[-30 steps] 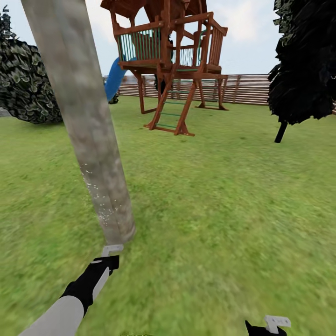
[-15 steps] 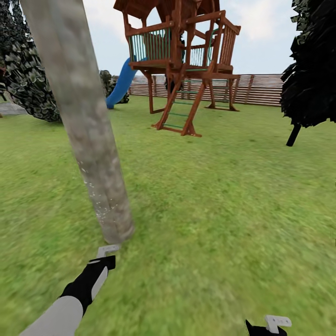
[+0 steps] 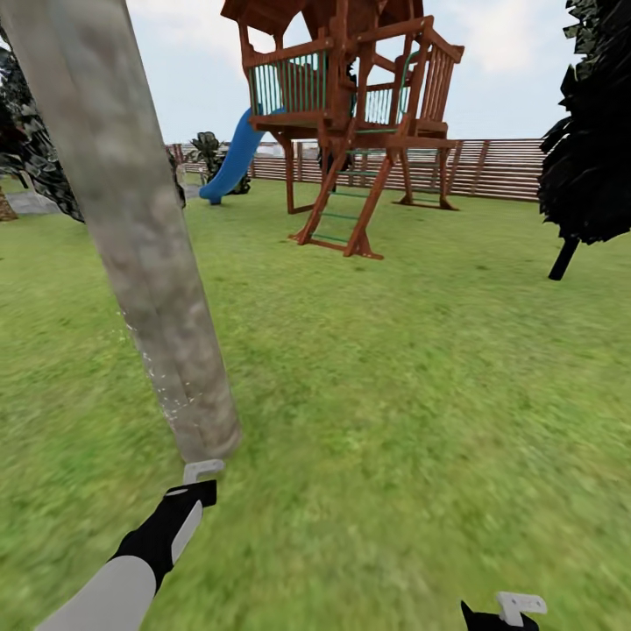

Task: In the garden, pick up the pesticide atomizer on the floor and spray pesticide onto both trees until each tree trunk is fully covered.

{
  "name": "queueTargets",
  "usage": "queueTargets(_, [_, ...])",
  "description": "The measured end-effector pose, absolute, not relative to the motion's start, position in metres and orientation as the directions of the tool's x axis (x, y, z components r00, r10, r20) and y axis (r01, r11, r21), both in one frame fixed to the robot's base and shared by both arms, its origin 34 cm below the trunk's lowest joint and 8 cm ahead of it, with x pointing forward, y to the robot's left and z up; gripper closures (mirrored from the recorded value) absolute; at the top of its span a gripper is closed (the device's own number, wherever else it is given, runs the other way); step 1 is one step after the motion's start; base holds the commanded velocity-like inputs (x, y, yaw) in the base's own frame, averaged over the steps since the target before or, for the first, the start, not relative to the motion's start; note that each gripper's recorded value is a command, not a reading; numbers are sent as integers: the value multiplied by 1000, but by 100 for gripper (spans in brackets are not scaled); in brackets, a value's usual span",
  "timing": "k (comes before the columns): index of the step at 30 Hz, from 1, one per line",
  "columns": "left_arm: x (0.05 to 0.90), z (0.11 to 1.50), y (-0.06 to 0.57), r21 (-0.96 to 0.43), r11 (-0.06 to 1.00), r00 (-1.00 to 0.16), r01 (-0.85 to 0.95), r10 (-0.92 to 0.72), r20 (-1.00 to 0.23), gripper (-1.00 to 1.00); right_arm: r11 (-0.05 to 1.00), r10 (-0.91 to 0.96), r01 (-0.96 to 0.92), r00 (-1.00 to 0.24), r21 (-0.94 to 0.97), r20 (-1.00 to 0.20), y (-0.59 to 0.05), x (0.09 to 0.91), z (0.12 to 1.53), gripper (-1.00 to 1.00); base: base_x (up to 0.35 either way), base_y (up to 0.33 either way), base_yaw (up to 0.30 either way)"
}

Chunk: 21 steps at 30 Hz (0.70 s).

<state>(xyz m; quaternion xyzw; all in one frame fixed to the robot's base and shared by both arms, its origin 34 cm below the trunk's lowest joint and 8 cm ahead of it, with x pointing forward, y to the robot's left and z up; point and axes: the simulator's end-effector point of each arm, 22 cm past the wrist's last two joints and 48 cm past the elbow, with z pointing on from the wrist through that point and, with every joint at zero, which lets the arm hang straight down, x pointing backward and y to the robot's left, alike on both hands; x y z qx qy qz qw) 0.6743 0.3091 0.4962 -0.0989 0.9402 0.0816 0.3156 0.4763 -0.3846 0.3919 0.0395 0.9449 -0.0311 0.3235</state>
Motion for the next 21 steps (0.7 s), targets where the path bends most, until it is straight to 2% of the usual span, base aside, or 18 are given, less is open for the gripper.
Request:
queueTargets(10, [674, 496, 310, 92, 967, -781, -238, -134, -610, 100, 995, 54, 95, -788, -33, -614, -385, 476, 392, -100, 163, -249, 273])
queueTargets(17, [674, 496, 311, 94, 967, -781, -238, -133, -610, 100, 995, 55, 95, -788, -33, -614, -384, 476, 392, -100, 64, -264, 273])
queueTargets(21, [675, 497, 311, 93, 967, -781, -238, -134, -610, 100, 995, 54, 94, -788, -33, -614, -384, 476, 392, -100, 1, -269, 80])
